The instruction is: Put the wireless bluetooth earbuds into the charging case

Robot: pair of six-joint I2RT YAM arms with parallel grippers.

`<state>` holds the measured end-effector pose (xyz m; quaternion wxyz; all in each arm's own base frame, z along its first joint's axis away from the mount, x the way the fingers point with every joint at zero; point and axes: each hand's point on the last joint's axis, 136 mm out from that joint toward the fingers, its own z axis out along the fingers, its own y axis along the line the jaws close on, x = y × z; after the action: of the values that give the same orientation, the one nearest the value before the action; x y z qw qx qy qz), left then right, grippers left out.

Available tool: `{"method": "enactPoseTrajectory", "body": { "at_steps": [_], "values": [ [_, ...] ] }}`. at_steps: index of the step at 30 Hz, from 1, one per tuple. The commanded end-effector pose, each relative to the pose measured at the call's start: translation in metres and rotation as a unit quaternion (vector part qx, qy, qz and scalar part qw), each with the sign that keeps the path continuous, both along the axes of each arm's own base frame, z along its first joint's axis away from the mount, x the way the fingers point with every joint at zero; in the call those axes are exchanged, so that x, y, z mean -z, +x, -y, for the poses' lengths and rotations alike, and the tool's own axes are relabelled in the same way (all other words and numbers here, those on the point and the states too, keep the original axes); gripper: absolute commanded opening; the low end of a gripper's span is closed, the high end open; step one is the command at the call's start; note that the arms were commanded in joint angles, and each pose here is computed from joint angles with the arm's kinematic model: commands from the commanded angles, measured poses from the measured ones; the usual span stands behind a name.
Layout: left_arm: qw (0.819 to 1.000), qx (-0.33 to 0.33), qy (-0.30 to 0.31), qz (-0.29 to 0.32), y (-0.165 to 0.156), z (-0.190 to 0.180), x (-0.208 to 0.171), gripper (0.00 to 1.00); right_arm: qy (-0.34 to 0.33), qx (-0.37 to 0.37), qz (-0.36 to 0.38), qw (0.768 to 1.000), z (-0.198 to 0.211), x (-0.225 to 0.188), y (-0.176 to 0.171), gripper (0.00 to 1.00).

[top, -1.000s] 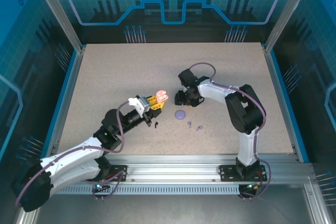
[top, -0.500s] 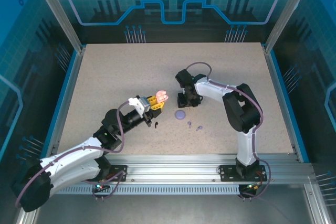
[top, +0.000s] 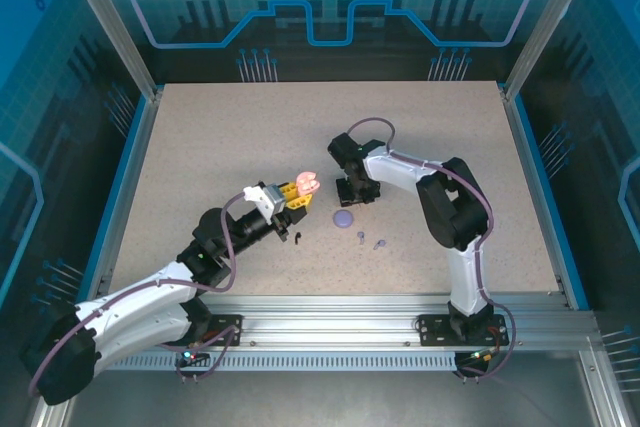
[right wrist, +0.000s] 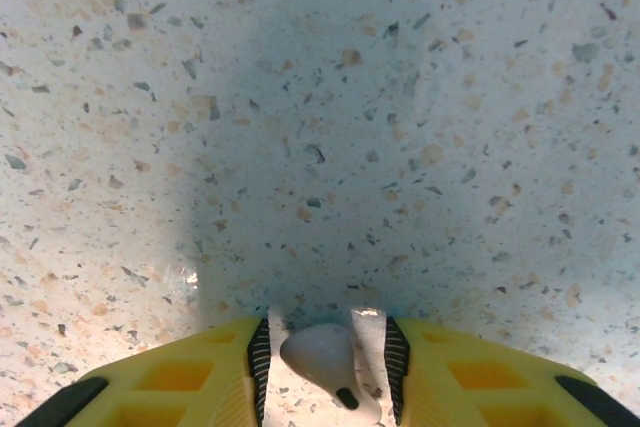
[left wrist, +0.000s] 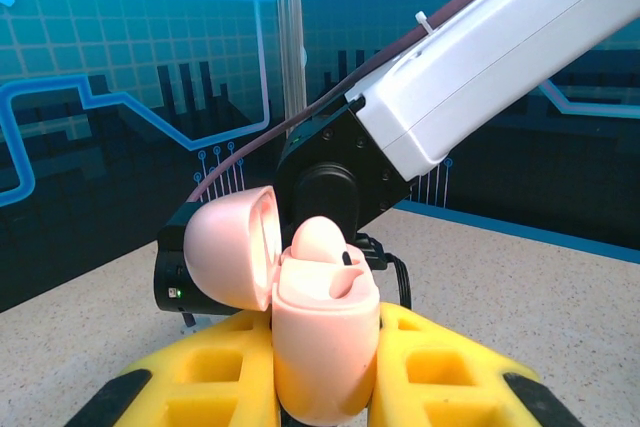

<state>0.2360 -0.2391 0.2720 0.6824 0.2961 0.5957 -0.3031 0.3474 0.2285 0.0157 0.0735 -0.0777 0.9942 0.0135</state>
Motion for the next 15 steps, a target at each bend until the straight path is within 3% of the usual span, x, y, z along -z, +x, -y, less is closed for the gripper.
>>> {"method": "enactPoseTrajectory", "body": {
  "at_steps": [1, 15],
  "values": [
    [1.000, -0.007, -0.002, 0.019, -0.0012, -0.0025, -0.0090, 0.04, -0.020, -0.009, -0.011, 1.000, -0.0016, 0.0103, -0.0025, 0.38],
    [1.000, -0.008, -0.002, 0.020, -0.0011, -0.0028, -0.0105, 0.04, -0.025, -0.010, -0.004, 1.000, -0.0026, 0.0110, 0.0040, 0.30]
  ]
}}
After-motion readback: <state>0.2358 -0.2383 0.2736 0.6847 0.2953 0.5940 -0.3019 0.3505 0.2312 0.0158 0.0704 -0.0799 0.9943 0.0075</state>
